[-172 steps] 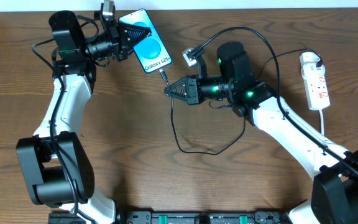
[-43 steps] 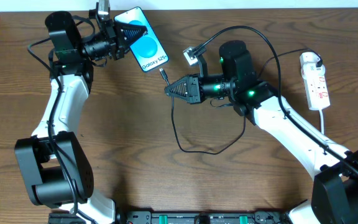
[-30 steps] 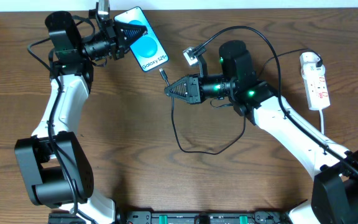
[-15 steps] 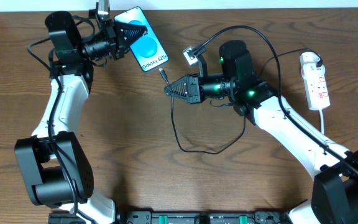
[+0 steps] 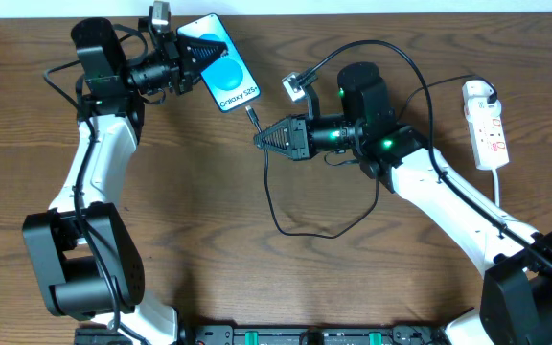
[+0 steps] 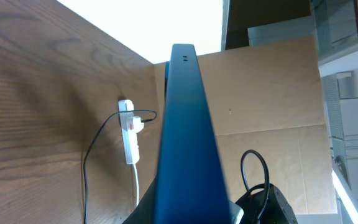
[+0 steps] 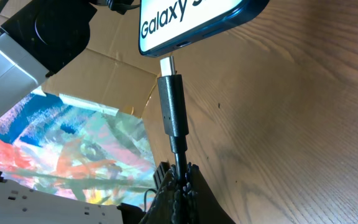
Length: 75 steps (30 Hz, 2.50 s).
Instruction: Plug charger to phone and switch on socket
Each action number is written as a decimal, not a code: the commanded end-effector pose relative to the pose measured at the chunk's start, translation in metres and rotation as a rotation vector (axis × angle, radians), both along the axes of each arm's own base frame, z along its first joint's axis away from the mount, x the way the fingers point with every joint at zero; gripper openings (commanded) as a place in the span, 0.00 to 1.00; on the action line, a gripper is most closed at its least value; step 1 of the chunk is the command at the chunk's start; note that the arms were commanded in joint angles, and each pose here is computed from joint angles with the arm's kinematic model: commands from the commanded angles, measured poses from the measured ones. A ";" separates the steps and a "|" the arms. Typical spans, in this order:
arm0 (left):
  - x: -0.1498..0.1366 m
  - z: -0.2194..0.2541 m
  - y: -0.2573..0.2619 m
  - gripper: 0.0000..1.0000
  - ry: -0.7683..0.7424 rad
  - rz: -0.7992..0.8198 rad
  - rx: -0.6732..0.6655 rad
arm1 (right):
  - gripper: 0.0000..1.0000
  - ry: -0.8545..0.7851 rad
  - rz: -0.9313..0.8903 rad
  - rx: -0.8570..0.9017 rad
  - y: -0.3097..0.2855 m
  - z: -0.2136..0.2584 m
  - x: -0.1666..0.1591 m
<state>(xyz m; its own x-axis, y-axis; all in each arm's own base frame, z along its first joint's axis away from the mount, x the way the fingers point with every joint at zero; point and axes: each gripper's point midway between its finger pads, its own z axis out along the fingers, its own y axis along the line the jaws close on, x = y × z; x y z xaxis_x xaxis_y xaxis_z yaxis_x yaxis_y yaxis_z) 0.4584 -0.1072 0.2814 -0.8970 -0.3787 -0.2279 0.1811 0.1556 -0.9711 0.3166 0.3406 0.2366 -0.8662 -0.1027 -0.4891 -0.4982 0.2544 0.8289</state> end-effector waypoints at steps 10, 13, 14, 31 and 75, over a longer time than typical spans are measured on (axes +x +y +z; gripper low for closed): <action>-0.003 0.006 -0.011 0.07 -0.021 -0.029 0.004 | 0.01 0.007 -0.010 -0.005 -0.002 0.006 -0.003; -0.004 0.005 -0.011 0.07 -0.013 -0.030 0.002 | 0.01 0.006 -0.015 -0.007 -0.002 0.005 -0.002; -0.004 0.005 -0.011 0.07 -0.012 -0.030 0.002 | 0.01 0.006 -0.015 -0.007 -0.002 0.005 -0.002; -0.005 0.004 -0.019 0.07 -0.012 -0.041 0.007 | 0.01 0.008 -0.014 -0.007 -0.002 0.005 -0.003; -0.004 0.004 -0.019 0.07 -0.005 -0.037 0.005 | 0.01 0.035 -0.017 -0.019 -0.003 0.001 -0.004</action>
